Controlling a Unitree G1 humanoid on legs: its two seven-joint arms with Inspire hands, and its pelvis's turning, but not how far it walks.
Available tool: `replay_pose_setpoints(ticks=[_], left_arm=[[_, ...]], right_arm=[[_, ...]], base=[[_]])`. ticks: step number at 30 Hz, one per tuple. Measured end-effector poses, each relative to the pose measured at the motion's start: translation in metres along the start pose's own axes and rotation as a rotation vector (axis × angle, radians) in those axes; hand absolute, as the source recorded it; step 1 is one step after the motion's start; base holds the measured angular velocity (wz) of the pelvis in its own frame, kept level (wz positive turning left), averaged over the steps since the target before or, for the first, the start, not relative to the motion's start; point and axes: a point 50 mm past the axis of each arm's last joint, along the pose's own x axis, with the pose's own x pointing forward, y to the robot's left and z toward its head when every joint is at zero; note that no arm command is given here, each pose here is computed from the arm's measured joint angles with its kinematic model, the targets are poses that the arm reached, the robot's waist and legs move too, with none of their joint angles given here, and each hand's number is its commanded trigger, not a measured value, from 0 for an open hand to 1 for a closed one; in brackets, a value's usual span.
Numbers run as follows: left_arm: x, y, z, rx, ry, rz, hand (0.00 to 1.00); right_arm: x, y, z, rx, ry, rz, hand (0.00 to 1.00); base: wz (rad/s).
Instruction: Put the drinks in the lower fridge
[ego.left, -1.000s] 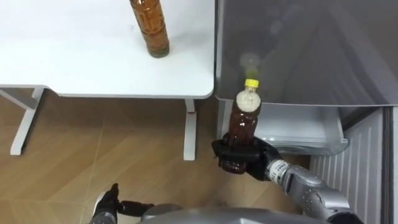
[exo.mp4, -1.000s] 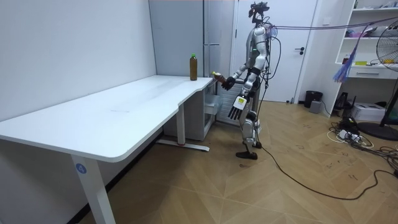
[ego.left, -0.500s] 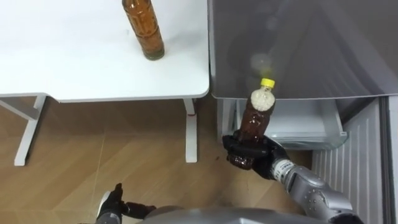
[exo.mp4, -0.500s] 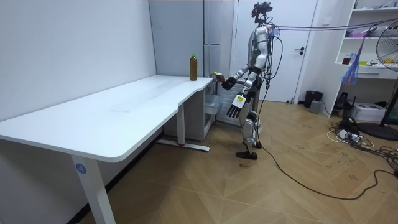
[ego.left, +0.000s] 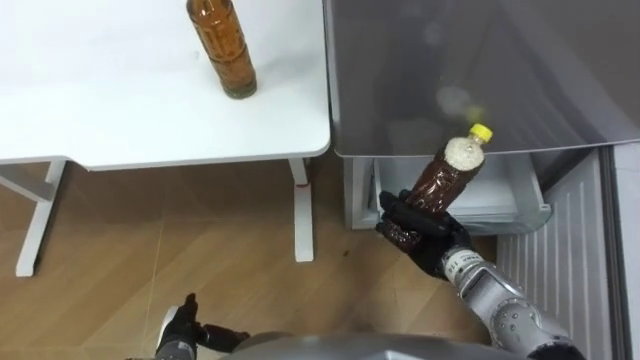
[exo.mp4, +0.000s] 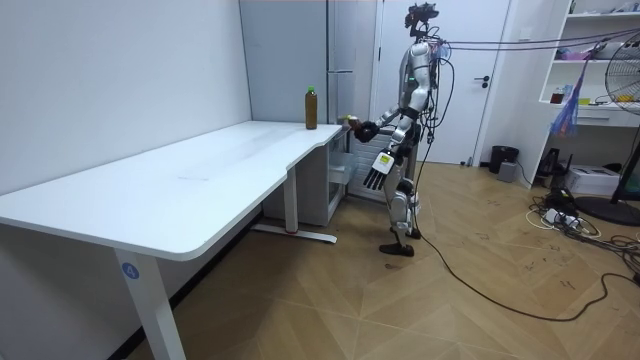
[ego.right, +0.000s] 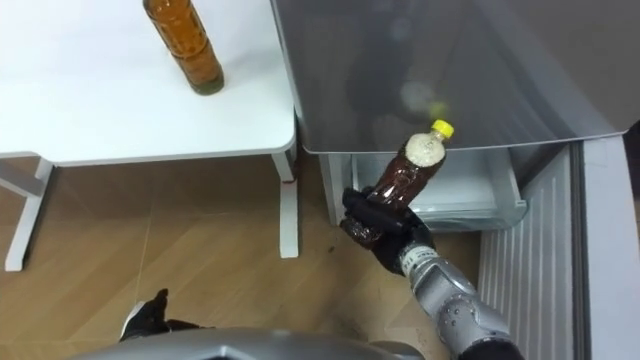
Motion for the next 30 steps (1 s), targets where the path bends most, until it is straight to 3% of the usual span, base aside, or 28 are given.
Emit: replay_pose_setpoints(ticks=[14,30], left_arm=[[-0.0015,-0.0011,-0.0007,-0.008,-0.022,0.037,0.00],[-0.0015,-0.0004,-0.0052,-0.007,-0.020,0.041,0.00]], right_arm=[[0.0010,0.0003,0.0063,0.437,-0.128,-0.022,1.00],[0.0015,-0.0027,0.0020,0.554,-0.169,-0.056,1.00]], base=[[-0.04],[-0.02]])
